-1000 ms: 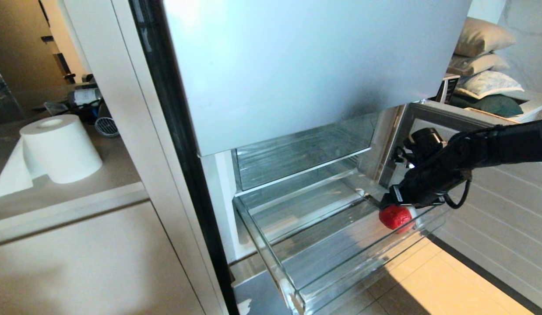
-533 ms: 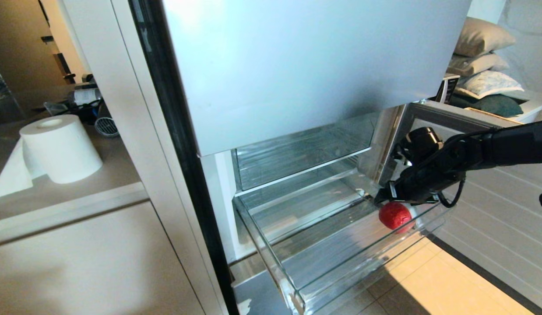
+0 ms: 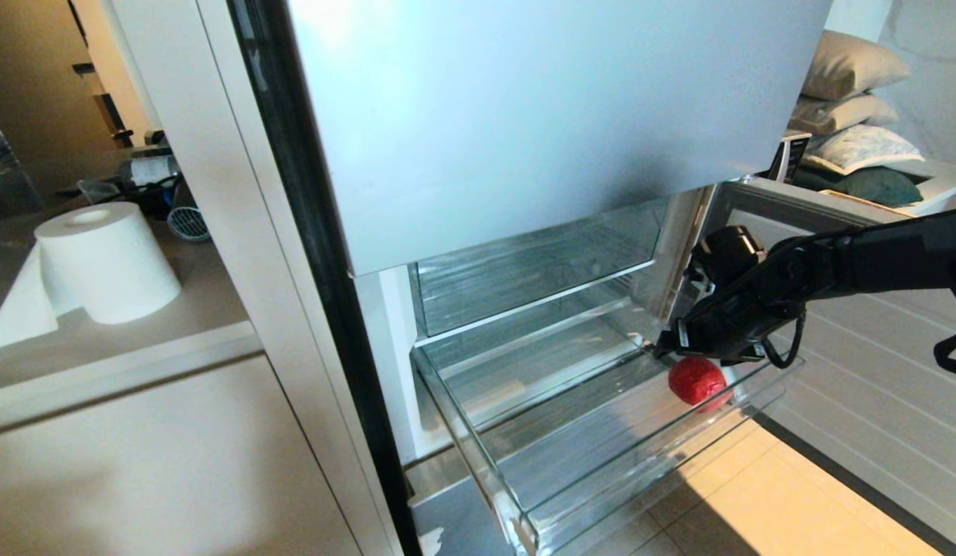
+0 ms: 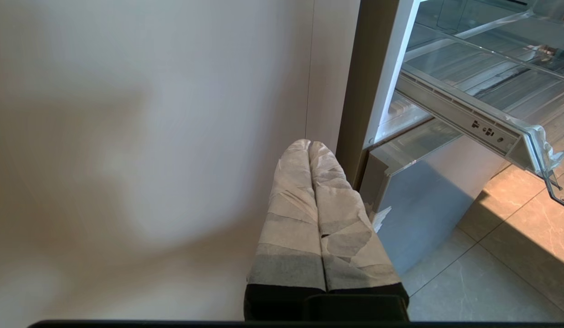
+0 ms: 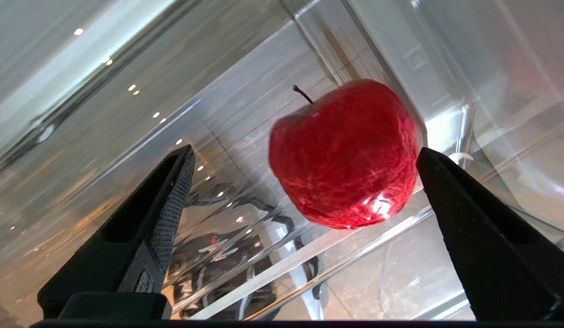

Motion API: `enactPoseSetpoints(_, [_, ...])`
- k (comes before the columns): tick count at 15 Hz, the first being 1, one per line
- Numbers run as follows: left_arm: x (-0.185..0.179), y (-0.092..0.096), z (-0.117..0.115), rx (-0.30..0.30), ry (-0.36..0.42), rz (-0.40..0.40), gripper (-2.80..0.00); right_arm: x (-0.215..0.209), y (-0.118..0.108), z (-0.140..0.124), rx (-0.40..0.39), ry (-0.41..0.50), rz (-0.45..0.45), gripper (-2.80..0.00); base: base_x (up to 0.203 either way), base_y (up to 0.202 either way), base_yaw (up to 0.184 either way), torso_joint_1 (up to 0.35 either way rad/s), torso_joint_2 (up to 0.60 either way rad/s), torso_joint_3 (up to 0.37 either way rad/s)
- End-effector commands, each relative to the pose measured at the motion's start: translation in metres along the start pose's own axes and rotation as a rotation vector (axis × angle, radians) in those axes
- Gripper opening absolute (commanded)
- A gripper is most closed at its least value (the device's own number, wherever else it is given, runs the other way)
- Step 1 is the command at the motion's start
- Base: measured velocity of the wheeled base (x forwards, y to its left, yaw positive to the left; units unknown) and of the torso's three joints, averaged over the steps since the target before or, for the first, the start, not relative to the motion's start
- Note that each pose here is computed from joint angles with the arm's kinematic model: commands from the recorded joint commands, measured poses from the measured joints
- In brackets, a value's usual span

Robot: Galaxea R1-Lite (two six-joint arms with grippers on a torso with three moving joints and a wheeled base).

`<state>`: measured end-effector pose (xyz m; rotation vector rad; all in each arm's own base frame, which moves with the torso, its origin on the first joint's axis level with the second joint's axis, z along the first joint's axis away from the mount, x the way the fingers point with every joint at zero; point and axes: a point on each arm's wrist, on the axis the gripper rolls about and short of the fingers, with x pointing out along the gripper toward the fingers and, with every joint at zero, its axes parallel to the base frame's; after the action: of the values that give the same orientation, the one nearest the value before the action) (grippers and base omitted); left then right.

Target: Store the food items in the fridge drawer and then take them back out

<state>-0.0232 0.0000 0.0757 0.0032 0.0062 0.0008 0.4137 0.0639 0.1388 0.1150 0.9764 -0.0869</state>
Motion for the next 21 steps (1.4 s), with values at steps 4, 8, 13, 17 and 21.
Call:
enactPoseSetpoints(4, [0.0,0.0,0.0,0.0,0.002,0.001,-2.8,-0.002,0.01,-0.004,0.039,0.006,0.013,0.0,0.0,0.0,0.0,0.0,0.0,0.0])
enactPoseSetpoints(8, [0.0,0.0,0.0,0.0,0.001,0.0,-2.8,-0.007,0.028,-0.006,0.054,-0.001,0.043,0.0,0.0,0.0,0.0,0.0,0.0,0.0])
enactPoseSetpoints(13, [0.0,0.0,0.0,0.0,0.001,0.0,-2.8,-0.045,0.043,-0.001,0.05,-0.047,0.222,0.0,0.0,0.0,0.0,0.0,0.0,0.0])
enactPoseSetpoints(17, [0.0,0.0,0.0,0.0,0.001,0.0,-2.8,-0.046,0.037,0.002,0.062,-0.092,0.128,0.0,0.0,0.0,0.0,0.0,0.0,0.0])
enactPoseSetpoints(21, [0.0,0.0,0.0,0.0,0.002,0.001,-2.8,-0.021,0.033,-0.002,0.057,-0.073,-0.002,0.0,0.0,0.0,0.0,0.0,0.0,0.0])
